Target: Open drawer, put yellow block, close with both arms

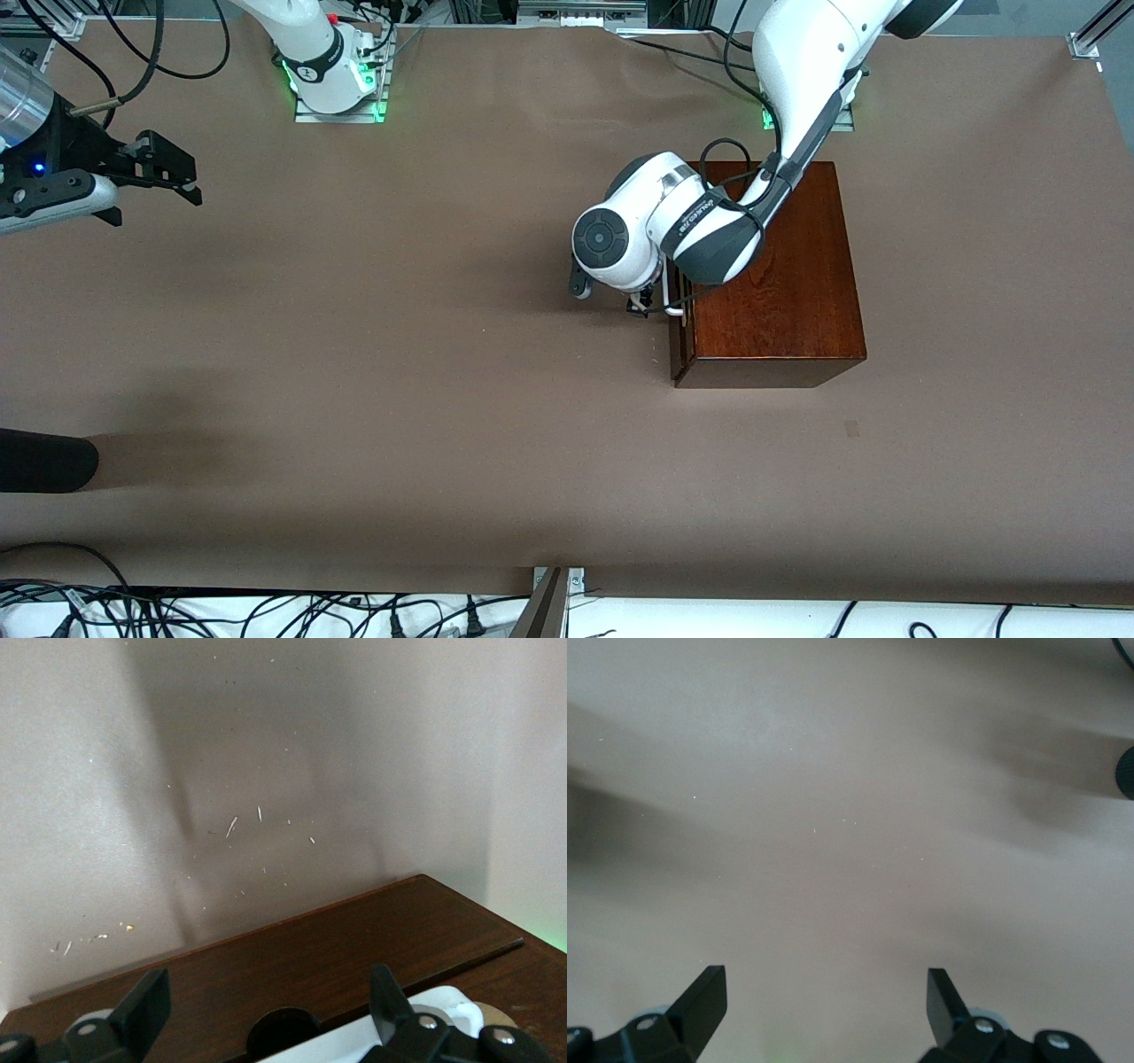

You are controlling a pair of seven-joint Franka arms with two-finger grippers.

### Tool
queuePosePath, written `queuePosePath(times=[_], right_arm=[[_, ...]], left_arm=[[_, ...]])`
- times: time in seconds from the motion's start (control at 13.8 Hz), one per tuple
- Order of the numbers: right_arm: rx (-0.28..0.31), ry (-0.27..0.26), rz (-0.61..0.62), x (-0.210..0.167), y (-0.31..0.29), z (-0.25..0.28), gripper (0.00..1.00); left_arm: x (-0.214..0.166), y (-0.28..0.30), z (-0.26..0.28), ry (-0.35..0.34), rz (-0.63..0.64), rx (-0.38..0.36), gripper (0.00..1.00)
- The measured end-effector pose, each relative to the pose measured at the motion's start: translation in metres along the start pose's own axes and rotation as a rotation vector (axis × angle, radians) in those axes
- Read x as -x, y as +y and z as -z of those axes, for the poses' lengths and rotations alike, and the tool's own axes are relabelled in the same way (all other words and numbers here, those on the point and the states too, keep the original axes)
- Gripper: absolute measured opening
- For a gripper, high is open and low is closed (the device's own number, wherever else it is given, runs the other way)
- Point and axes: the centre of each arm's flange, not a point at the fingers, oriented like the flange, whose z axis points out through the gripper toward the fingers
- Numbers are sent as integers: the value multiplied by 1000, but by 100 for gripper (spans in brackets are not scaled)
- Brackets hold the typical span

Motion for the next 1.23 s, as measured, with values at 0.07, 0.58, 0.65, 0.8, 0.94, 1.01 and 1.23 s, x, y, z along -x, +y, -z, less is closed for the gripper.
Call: queuePosePath(times=[0.07,0.58,0.65,0.8,0.94,1.01,1.23], right_arm=[[0,0,0,0,0,0,100],[0,0,0,0,0,0,100],[0,0,0,0,0,0,100],[0,0,-1,0,0,0,100],[0,1,0,0,0,0,100],[0,0,0,0,0,0,100],[1,0,-1,0,0,0,100]], left_arm=[[1,3,11,6,1,-17,100],[70,51,167,113,281,-233,100],[87,53,176,124,342,-233,100],[125,55,184,113,437,-205,100],[180,51,195,115,535,-188,100],[215,52,207,121,590,-180,100],[302,68,235,117,742,-154,100]])
